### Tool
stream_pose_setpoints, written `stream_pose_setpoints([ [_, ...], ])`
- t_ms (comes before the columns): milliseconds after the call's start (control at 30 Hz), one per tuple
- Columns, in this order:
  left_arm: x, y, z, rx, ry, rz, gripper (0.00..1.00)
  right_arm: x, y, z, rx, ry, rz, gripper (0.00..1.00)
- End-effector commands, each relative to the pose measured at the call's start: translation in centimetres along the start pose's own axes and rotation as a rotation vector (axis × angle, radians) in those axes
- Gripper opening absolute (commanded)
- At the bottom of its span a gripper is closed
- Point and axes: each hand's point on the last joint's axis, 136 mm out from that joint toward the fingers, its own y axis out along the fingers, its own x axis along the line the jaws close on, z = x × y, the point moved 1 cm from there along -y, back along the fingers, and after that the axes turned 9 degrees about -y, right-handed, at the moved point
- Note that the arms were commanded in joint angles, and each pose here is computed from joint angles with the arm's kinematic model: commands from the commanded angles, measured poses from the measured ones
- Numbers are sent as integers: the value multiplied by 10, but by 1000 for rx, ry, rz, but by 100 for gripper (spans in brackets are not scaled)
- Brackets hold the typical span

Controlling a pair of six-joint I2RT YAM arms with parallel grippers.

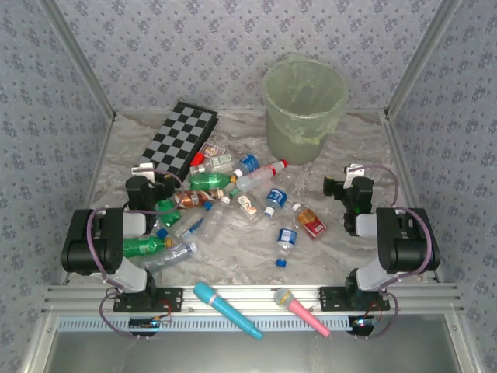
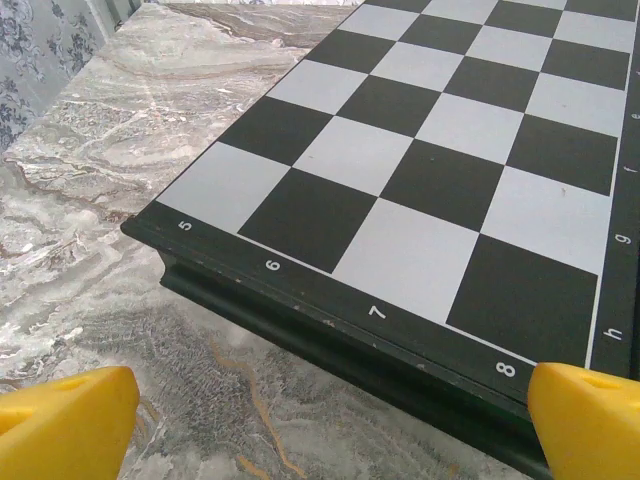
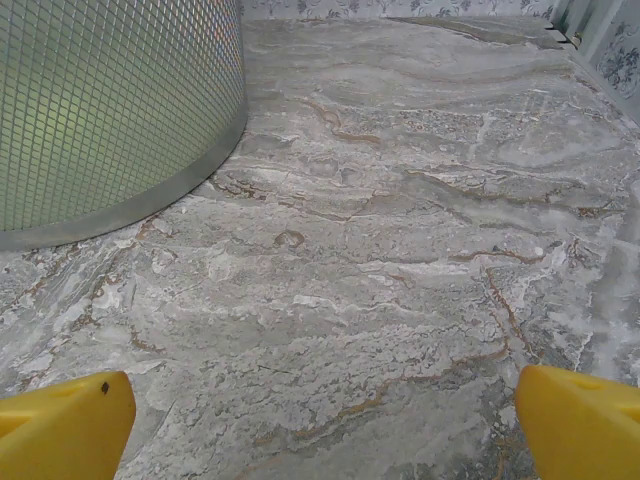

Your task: Put the plastic bottles in the bin

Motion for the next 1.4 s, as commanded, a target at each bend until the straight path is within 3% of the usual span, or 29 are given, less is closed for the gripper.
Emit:
stream_pose_setpoints([
  [0, -5, 2, -10, -27, 5, 24, 100, -3, 3, -9, -19, -13, 5, 99],
  [933, -4, 1, -11, -34, 2, 19, 100, -3, 2, -8, -20, -13, 6, 100],
  [1200, 10, -24, -52, -20, -30, -94, 100, -16, -15, -22, -52, 5, 101, 100],
  [1367, 33, -63, -78, 26, -217, -269, 100, -37, -42, -37, -25, 125, 202, 100],
])
